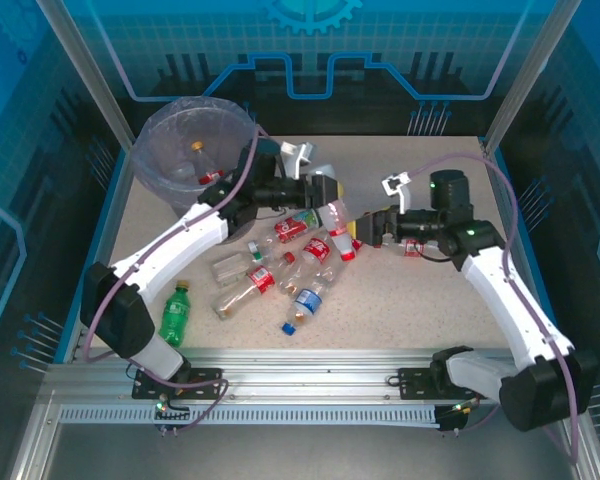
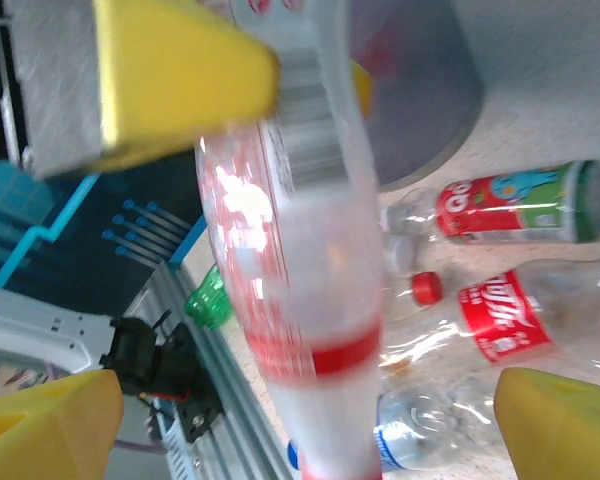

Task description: Put the plastic bottles in the bin

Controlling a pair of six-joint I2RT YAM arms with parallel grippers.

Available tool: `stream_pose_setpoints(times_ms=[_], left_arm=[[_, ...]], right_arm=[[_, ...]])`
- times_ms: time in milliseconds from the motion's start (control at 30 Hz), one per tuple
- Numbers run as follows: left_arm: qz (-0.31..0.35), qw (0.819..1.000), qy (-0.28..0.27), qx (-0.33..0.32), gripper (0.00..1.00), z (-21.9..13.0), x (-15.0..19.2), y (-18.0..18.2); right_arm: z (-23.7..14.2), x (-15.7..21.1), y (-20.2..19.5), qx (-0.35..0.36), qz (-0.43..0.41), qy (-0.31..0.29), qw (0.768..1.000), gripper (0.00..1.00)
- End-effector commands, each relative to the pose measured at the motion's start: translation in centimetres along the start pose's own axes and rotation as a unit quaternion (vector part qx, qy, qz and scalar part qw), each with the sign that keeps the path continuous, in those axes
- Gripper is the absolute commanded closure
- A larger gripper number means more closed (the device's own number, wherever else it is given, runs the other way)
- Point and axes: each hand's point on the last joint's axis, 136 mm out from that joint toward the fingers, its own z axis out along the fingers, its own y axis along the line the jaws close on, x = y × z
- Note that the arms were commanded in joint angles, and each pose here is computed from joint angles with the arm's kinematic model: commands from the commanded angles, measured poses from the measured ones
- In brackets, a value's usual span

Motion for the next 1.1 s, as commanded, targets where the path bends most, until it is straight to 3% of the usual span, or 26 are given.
stream_pose_setpoints(times_ms=[0, 167, 367, 533, 633, 867, 1067], left_arm=[[0.034, 0.998, -0.048, -0.022, 0.42, -3.7, -4.2, -0.3], [0.058, 0.985, -0.137, -0.089, 0.44, -11.4, -10.5, 1.1], [0.066, 0.932, -0.286, -0.212, 0.56, -23.7, -17.1, 3.7], [0.038, 0.890, -0.339, -0.302, 0.60, -29.8, -19.2, 8.5], [0.031, 0.874, -0.319, -0.365, 0.60, -30.4, -19.4, 12.5], [0.010, 0.887, -0.222, -0.404, 0.60, -26.2, -17.2, 20.2], [0.019, 0.885, -0.152, -0.440, 0.60, -22.6, -14.4, 24.0]], right_arm=[[-2.8, 0.5, -1.0, 0.060, 0.015, -0.005, 0.998, 0.03], [-5.3, 0.9, -4.7, 0.155, 0.053, -0.026, 0.986, 0.03], [-5.9, 1.3, -6.5, 0.193, 0.070, -0.031, 0.978, 0.03], [-6.5, 1.6, -7.7, 0.228, 0.081, -0.028, 0.970, 0.03], [-7.0, 2.1, -8.6, 0.257, 0.089, -0.019, 0.962, 0.03], [-8.3, 4.3, -11.7, 0.344, 0.140, 0.011, 0.929, 0.08], [-7.0, 6.1, -12.5, 0.340, 0.188, 0.031, 0.921, 0.16]])
